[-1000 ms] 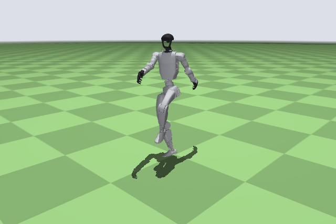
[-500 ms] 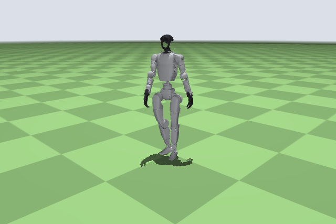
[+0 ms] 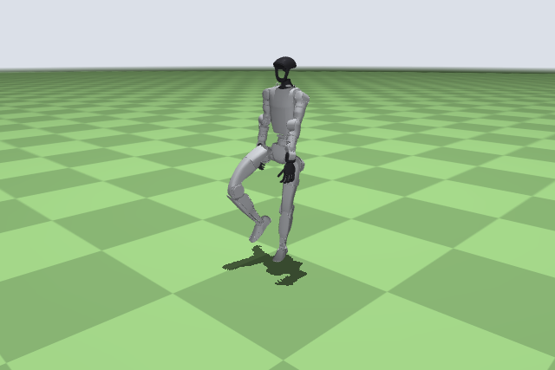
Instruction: Upper body actions
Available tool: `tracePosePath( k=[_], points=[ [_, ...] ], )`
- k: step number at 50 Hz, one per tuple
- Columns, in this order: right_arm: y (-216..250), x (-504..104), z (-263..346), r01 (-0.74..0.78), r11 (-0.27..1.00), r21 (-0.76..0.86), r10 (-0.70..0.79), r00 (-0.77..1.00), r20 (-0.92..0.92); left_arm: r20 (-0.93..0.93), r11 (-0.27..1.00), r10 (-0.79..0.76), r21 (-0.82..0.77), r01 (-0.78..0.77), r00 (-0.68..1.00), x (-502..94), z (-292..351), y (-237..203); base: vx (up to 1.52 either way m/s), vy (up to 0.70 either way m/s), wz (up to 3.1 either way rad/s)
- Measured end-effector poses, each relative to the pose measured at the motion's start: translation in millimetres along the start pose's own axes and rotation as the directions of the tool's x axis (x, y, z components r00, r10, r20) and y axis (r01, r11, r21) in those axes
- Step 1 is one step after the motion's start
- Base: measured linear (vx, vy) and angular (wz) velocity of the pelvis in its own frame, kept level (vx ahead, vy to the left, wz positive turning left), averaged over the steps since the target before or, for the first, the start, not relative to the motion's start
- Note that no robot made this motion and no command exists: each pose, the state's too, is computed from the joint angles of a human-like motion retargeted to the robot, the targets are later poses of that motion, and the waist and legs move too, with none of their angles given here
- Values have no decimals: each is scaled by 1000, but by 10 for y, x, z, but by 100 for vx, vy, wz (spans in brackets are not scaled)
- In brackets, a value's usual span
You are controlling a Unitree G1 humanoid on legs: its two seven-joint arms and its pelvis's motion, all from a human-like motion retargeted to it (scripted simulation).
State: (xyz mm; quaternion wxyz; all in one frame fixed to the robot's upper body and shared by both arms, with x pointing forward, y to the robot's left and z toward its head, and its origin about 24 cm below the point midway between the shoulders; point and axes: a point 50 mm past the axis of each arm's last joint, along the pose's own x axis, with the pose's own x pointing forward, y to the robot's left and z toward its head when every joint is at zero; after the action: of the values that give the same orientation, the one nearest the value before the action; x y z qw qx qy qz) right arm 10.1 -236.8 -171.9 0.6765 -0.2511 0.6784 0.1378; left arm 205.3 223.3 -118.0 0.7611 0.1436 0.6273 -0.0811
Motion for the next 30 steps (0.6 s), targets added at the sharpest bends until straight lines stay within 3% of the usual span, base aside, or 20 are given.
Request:
tracePosePath(
  k=[3,6,10,12,16,21,25,30],
  points=[
    [150,-131,-740,-85,995,46,95,946,-309,307,993,90,-104,-60,947,-347,872,216,-2,11,116],
    [315,-370,-1363,-108,978,181,189,830,-526,558,970,158,-244,-21,814,-798,1547,349,5,0,72],
    [565,-688,-1925,27,914,404,269,704,-657,752,950,208,-308,56,625,-1377,2108,465,7,1,1],
    [639,-760,-2026,128,866,484,277,683,-676,768,942,272,-334,0,580,-1543,2178,607,3,-2,-31],
    [737,-681,-1903,225,758,613,283,733,-618,743,915,394,-372,-156,541,-1650,2153,809,-4,-9,-49],
    [755,-442,-1459,65,751,657,323,832,-450,698,924,381,-316,-217,607,-1328,1927,729,-1,-1,-49],
    [572,-190,-882,-112,855,506,290,913,-287,616,952,291,-261,-159,732,-842,1499,549,-2,-6,-82],
    [284,3,-62,-140,973,184,151,988,-44,392,964,144,-264,-39,908,-163,570,151,3,-12,-74]
  ],
)
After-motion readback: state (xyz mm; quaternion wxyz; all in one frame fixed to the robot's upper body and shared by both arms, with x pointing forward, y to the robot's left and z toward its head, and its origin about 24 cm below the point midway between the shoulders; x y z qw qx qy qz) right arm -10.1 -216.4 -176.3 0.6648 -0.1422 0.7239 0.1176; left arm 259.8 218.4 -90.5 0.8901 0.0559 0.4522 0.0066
